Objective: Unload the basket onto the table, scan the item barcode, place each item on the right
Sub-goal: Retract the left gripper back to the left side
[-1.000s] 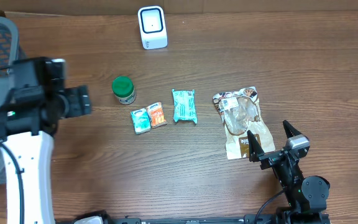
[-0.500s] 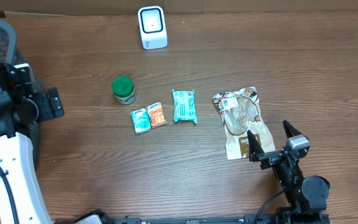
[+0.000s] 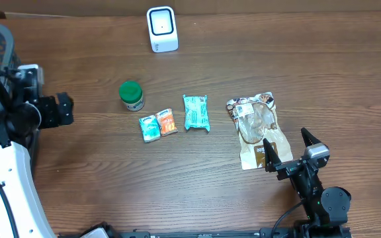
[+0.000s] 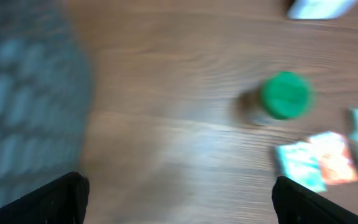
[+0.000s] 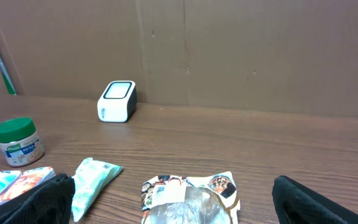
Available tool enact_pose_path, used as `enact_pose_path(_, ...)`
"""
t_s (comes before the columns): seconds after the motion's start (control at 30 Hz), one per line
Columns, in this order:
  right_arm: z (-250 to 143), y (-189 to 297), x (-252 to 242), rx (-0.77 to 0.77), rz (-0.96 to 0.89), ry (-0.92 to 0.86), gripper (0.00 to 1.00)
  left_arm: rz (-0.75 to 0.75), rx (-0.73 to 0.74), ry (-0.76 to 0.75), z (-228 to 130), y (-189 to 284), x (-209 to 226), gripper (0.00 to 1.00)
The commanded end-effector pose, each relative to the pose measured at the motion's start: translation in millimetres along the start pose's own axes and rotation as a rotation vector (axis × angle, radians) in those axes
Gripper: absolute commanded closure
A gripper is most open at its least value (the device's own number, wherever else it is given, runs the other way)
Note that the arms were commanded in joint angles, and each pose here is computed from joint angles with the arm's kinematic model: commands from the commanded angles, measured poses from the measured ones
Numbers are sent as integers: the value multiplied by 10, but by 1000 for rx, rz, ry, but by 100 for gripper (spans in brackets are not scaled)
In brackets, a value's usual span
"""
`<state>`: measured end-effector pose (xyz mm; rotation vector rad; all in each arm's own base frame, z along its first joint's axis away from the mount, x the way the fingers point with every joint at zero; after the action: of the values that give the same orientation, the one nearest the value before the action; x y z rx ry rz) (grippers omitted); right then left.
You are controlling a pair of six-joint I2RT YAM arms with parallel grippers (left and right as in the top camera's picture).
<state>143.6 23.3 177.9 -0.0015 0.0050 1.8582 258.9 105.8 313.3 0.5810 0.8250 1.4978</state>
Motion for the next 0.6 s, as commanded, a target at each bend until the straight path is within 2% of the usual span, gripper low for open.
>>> enact_pose_path(0.0, -21, 0, -5, -4, -7, 3, 1, -200, -58, -102, 39, 8, -128, 2)
enact_pose_path(0.57, -21, 0, -5, -4, -7, 3, 0, -142, -50, -81, 49, -15, -78, 1)
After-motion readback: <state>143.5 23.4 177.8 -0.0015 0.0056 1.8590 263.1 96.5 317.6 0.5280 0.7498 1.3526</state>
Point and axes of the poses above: each gripper's point midway between its finger pads, its own y axis back along the fingers, its own x axis along the line the jaws close on, z = x × y, the point moved 10 cm from there along y, back along the fingers, and after that the axes turned 3 degrees about y, right-handed, at the moved point
